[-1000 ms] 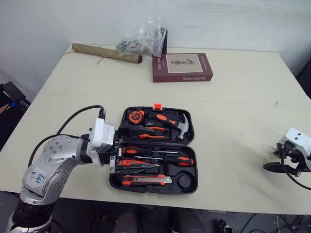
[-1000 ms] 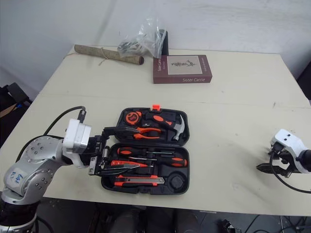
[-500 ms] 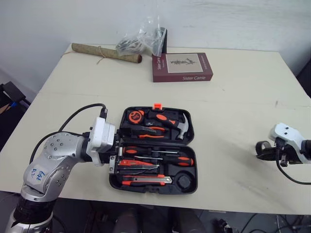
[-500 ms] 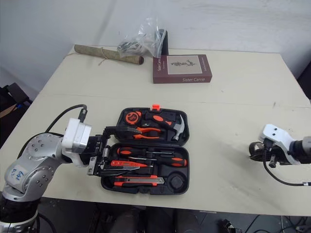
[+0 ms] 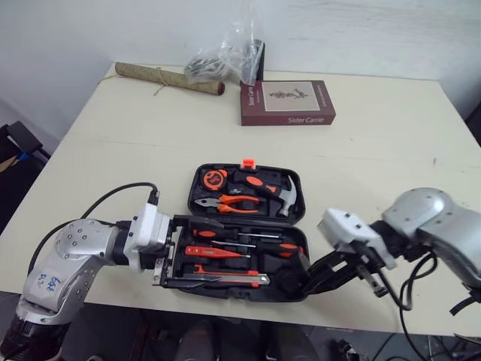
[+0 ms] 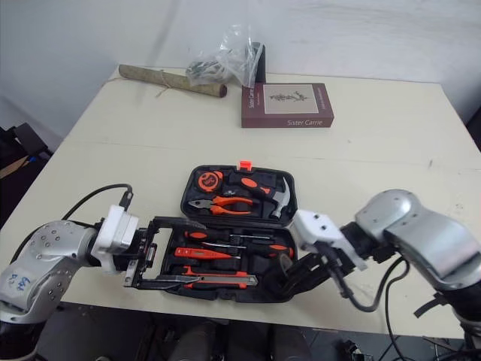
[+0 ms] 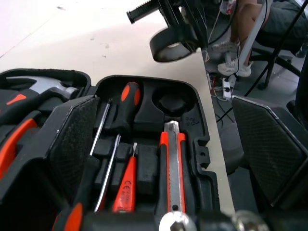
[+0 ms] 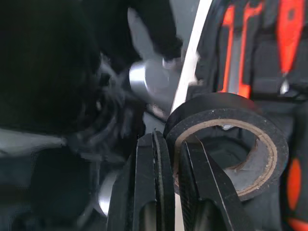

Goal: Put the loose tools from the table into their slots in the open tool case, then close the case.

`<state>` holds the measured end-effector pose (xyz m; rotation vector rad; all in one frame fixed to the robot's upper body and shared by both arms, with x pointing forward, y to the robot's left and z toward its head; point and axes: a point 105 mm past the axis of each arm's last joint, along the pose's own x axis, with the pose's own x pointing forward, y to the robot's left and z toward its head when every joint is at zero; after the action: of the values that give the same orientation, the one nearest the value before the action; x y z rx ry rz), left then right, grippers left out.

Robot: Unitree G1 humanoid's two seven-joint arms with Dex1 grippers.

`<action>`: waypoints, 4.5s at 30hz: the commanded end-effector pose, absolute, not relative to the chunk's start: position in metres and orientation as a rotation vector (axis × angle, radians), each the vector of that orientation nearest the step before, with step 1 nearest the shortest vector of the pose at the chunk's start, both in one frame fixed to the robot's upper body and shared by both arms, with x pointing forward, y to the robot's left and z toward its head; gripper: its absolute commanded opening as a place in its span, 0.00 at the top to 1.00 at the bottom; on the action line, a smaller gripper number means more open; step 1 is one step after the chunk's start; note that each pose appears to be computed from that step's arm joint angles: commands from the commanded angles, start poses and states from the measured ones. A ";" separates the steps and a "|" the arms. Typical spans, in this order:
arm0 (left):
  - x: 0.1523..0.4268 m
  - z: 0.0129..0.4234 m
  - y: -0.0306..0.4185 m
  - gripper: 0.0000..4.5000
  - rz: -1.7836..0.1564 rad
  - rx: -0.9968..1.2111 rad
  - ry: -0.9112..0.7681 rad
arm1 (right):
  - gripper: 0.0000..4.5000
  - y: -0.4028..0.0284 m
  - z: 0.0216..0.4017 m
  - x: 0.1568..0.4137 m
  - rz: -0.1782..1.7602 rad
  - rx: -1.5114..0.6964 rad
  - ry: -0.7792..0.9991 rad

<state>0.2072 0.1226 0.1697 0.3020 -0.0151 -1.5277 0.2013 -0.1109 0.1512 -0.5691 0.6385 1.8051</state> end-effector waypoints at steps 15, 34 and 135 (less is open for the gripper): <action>0.202 0.181 0.122 0.00 -1.467 0.334 -0.051 | 0.99 -0.115 0.108 0.222 1.785 -0.893 0.786; 0.205 0.181 0.119 0.00 -1.426 0.324 -0.070 | 0.99 -0.128 0.116 0.223 1.734 -1.075 0.800; 0.216 0.177 0.150 0.00 -1.280 0.363 -0.040 | 1.00 -0.143 0.068 0.262 1.747 -0.573 0.201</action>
<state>0.2154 0.1456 0.1722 0.3494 -0.0246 -1.3041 0.2657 -0.1252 0.0940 -0.5515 0.0647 1.7576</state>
